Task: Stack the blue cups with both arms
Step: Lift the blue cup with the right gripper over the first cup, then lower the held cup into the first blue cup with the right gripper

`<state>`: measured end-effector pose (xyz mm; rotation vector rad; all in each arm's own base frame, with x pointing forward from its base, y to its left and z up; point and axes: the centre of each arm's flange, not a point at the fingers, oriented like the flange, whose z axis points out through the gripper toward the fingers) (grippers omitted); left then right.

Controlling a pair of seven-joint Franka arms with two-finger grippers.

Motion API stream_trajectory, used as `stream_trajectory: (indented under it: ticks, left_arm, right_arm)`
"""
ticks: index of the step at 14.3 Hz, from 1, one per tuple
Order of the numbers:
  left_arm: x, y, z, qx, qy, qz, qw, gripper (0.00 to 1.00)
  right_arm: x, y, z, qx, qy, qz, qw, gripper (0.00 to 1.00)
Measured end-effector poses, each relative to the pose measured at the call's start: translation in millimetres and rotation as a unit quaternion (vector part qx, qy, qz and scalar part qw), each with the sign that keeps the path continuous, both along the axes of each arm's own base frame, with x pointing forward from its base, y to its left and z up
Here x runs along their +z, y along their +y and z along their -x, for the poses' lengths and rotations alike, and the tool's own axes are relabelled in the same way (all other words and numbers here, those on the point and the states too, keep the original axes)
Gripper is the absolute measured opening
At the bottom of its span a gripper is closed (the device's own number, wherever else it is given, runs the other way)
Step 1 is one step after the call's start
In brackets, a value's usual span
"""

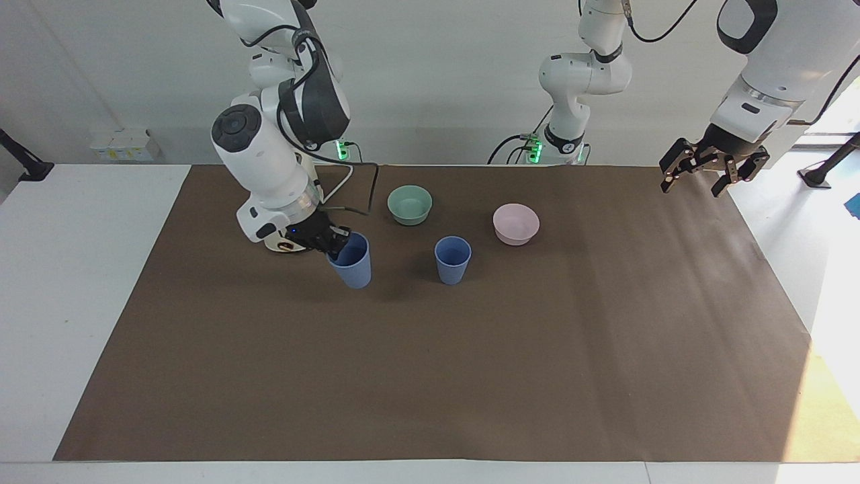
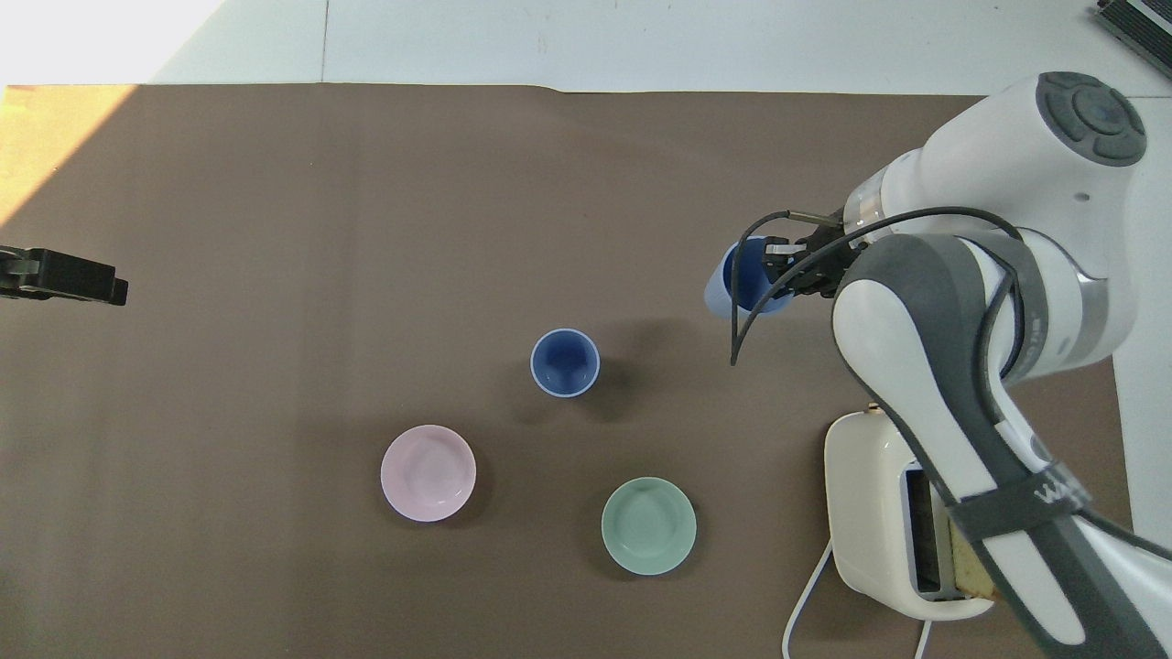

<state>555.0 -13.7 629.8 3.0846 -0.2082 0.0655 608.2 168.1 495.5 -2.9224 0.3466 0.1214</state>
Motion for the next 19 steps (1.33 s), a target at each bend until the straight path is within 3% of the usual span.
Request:
stream_trajectory:
  ticks: [4,7,13,19]
  left_arm:
    - [0.0,-0.8,0.1,-0.001,0.0,0.0,1.0,1.0]
    - [0.0,-0.8,0.1,-0.001,0.0,0.0,1.0,1.0]
    - [-0.1,-0.6,0.1,-0.001,0.0,0.0,1.0,1.0]
    - [0.0,-0.6,0.1,-0.001,0.0,0.0,1.0,1.0]
  right_arm:
    - [36.1,145.4,52.8,-0.019,-0.002,-0.01,1.0,0.04]
    - [46.9,195.4,81.9,0.01,-0.008,-0.013,1.0,0.04]
    - [36.5,190.8,80.6,0.01,-0.005,0.001,1.0,0.04]
    - [-17.6,188.0,76.8,0.015,0.003,0.026,1.0,0.04]
